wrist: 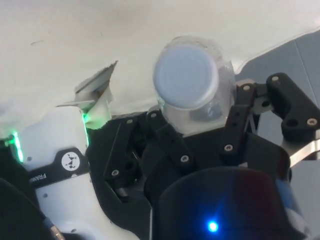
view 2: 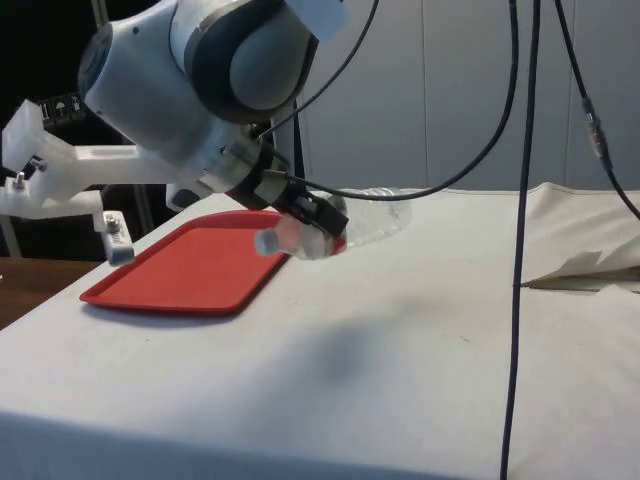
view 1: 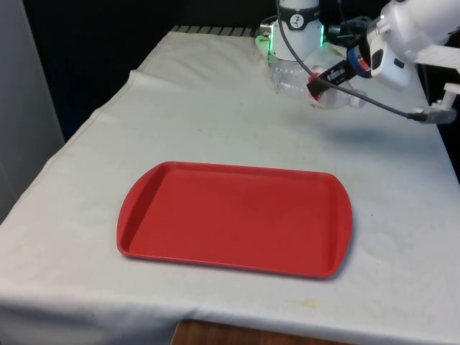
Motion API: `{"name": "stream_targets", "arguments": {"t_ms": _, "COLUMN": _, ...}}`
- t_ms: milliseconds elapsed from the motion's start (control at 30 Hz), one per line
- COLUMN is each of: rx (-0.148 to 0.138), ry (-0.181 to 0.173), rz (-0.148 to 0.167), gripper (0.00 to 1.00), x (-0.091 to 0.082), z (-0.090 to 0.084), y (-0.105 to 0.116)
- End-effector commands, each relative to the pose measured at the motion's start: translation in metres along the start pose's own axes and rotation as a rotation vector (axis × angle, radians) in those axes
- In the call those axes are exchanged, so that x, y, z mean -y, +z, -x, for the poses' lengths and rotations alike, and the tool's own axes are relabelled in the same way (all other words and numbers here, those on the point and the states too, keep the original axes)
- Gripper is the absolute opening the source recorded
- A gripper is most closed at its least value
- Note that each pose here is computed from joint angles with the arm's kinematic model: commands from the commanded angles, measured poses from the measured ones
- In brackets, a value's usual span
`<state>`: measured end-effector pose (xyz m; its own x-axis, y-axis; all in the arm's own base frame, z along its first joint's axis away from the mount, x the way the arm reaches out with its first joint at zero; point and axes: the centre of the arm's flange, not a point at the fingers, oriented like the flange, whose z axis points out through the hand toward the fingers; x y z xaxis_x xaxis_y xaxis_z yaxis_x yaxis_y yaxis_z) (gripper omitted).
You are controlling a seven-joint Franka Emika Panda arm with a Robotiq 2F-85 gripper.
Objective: Place the bottle upright on the tray.
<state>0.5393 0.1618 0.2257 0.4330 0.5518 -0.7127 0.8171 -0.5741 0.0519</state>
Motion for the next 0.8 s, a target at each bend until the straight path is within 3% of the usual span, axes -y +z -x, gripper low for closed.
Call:
{"name": "stream_targets", "arguments": {"t_ms": 0, "rx": -0.024, "ry": 0.007, "rz": -0.004, "gripper": 0.0, "x": -0.001, "z": 0.0, "y": -0.002}}
{"name": "stream_targets", "arguments": {"t_ms": 33, "rx": -0.037, "ry": 0.01, "rz": -0.008, "gripper": 0.0, "x": -0.002, "z": -0.001, "y": -0.002}}
{"name": "stream_targets", "arguments": {"t_ms": 67, "rx": -0.013, "ry": 0.004, "rz": -0.004, "gripper": 0.0, "x": -0.001, "z": -0.001, "y": 0.0}}
{"name": "stream_targets", "arguments": {"t_ms": 100, "rx": -0.037, "ry": 0.01, "rz": -0.008, "gripper": 0.0, "x": -0.002, "z": -0.001, "y": -0.002}}
{"name": "stream_targets", "arguments": {"t_ms": 167, "rx": -0.058, "ry": 0.015, "rz": -0.01, "gripper": 0.0, "x": -0.004, "z": -0.001, "y": -0.004}}
{"name": "stream_targets", "arguments": {"t_ms": 300, "rx": -0.08, "ry": 0.019, "rz": -0.013, "gripper": 0.0, "x": -0.007, "z": 0.002, "y": -0.007}}
{"name": "stream_targets", "arguments": {"t_ms": 333, "rx": -0.063, "ry": 0.02, "rz": -0.013, "gripper": 0.0, "x": -0.007, "z": 0.0, "y": -0.005}}
{"name": "stream_targets", "arguments": {"t_ms": 367, "rx": -0.084, "ry": 0.021, "rz": -0.014, "gripper": 0.0, "x": -0.008, "z": 0.004, "y": -0.007}}
{"name": "stream_targets", "arguments": {"t_ms": 567, "rx": -0.114, "ry": 0.029, "rz": -0.019, "gripper": 0.0, "x": -0.011, "z": 0.008, "y": -0.012}}
{"name": "stream_targets", "arguments": {"t_ms": 600, "rx": -0.094, "ry": 0.028, "rz": -0.016, "gripper": 0.0, "x": -0.01, "z": 0.005, "y": -0.011}}
{"name": "stream_targets", "arguments": {"t_ms": 633, "rx": -0.119, "ry": 0.03, "rz": -0.019, "gripper": 0.0, "x": -0.012, "z": 0.009, "y": -0.013}}
{"name": "stream_targets", "arguments": {"t_ms": 767, "rx": -0.143, "ry": 0.036, "rz": -0.021, "gripper": 0.0, "x": -0.014, "z": 0.011, "y": -0.017}}
